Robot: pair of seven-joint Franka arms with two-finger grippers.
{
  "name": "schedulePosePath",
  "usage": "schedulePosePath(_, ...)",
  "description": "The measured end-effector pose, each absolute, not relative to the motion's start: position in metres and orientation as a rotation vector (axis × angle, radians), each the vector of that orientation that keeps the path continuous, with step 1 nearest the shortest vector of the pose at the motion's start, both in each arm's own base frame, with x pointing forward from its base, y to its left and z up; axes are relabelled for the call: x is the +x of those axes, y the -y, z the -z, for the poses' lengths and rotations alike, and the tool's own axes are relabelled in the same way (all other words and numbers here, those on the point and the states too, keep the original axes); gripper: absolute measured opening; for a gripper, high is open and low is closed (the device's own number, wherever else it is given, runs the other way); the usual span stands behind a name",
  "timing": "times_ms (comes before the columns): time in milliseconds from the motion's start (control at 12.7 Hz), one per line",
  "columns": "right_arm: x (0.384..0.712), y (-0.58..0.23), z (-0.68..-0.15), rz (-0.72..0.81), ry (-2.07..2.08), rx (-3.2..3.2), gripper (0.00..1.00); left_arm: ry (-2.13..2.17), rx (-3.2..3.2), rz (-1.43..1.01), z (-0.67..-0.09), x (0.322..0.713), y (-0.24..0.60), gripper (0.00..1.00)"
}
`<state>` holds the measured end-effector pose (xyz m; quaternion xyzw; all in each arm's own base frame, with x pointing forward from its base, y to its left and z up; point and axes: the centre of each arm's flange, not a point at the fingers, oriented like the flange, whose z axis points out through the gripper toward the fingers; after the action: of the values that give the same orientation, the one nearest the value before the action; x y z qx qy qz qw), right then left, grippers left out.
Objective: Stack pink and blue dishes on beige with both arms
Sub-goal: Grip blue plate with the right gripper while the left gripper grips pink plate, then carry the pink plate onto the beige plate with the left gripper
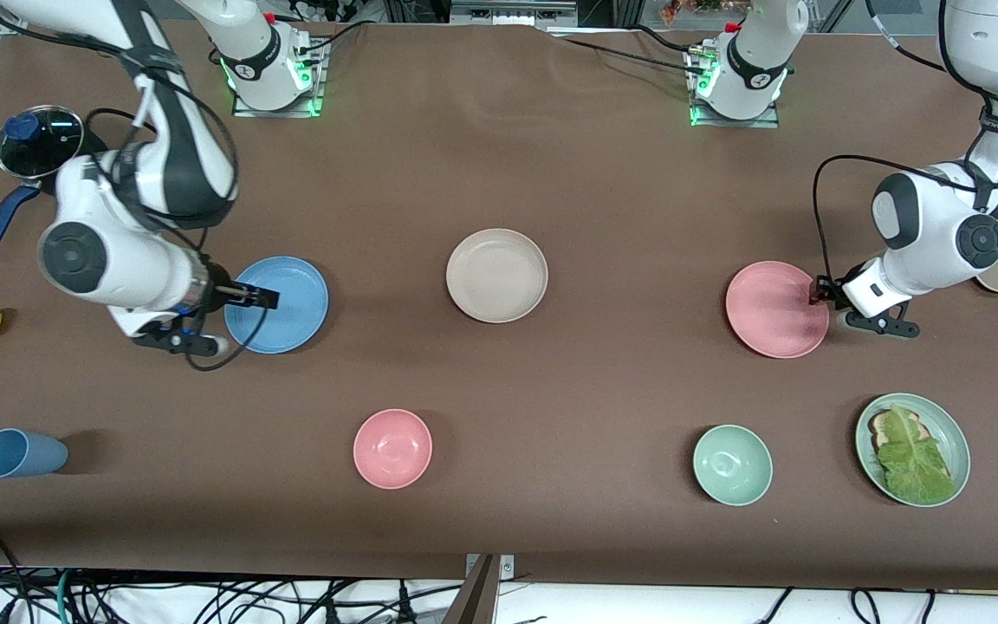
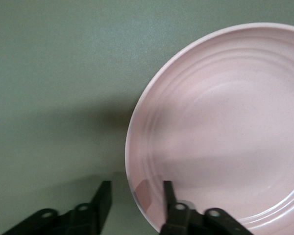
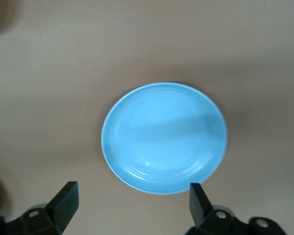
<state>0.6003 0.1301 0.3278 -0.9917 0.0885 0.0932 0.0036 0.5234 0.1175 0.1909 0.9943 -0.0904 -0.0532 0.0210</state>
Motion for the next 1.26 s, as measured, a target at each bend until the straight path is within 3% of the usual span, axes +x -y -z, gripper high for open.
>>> schedulePosePath(158, 0.581, -0.153, -0.298, -0.243, -0.311, -3.098, 1.0, 0.283, 3.077, 0.172, -0.185, 0.524, -0.119, 0.19)
schedulePosePath(395, 0.55, -0.164, -0.259, -0.156, -0.312, -3.082, 1.0, 0.226, 3.059, 0.155, -0.185, 0.528, -0.12, 0.09)
schedulePosePath(711, 0.532, -0.18, -0.236, -0.155, -0.252, -3.091, 1.0, 0.206, 3.032, 0.174, -0.188, 0.532, -0.116, 0.09)
schedulePosePath(1105, 0.528, -0.181, -0.202, -0.155, -0.091, -3.173, 0.99, 0.2, 2.841, 0.295, -0.247, 0.579, -0.071, 0.05)
schedulePosePath(1263, 0.53, -0.182, -0.195, -0.156, -0.064, -3.185, 0.92, 0.198, 2.77, 0.293, -0.264, 0.589, -0.049, 0.05)
